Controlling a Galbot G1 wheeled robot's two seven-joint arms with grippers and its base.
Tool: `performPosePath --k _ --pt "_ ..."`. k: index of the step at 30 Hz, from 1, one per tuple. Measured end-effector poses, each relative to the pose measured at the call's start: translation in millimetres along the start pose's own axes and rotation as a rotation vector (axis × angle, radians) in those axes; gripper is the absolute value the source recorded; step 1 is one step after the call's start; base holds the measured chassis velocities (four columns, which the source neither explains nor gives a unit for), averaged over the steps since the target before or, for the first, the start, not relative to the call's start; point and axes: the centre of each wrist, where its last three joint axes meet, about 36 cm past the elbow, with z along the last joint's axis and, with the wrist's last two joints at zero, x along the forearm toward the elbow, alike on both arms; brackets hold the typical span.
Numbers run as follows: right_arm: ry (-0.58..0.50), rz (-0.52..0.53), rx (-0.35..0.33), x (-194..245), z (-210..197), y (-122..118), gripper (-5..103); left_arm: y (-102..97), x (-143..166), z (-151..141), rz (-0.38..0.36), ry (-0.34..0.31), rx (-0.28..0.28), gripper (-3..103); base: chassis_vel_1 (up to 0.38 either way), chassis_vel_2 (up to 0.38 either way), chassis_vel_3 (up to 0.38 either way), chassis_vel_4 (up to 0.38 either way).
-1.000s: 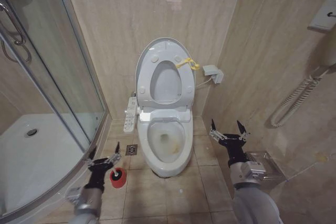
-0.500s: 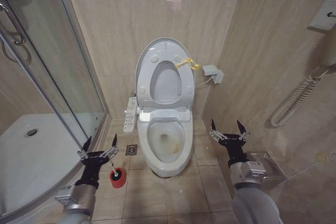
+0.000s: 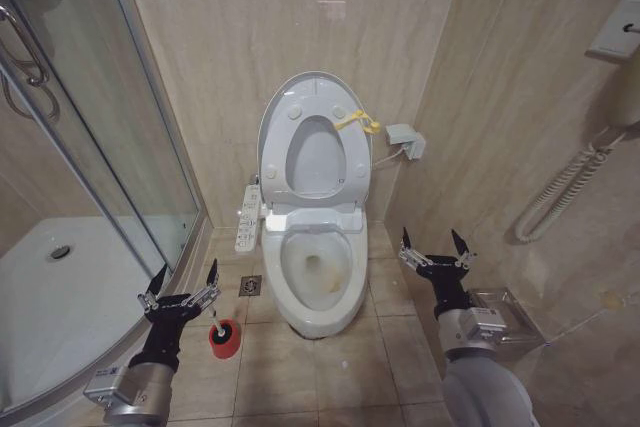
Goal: Open the toilet lid, clean the toilet bowl with a toilet brush, close the toilet lid, and flush.
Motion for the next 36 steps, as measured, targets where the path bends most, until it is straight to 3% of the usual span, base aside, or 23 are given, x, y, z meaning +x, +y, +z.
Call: performPosePath --k 24,36 --pt "0.0 0.0 0.0 0 0 0 100 -2.3 3 13 0.002 -0.016 0.031 100 -0.03 0.026 0.024 -0.028" --pt "0.0 0.0 0.0 0 0 0 100 7.3 -8 26 0.018 -0.032 0.028 100 0.0 0.0 0.0 0.0"
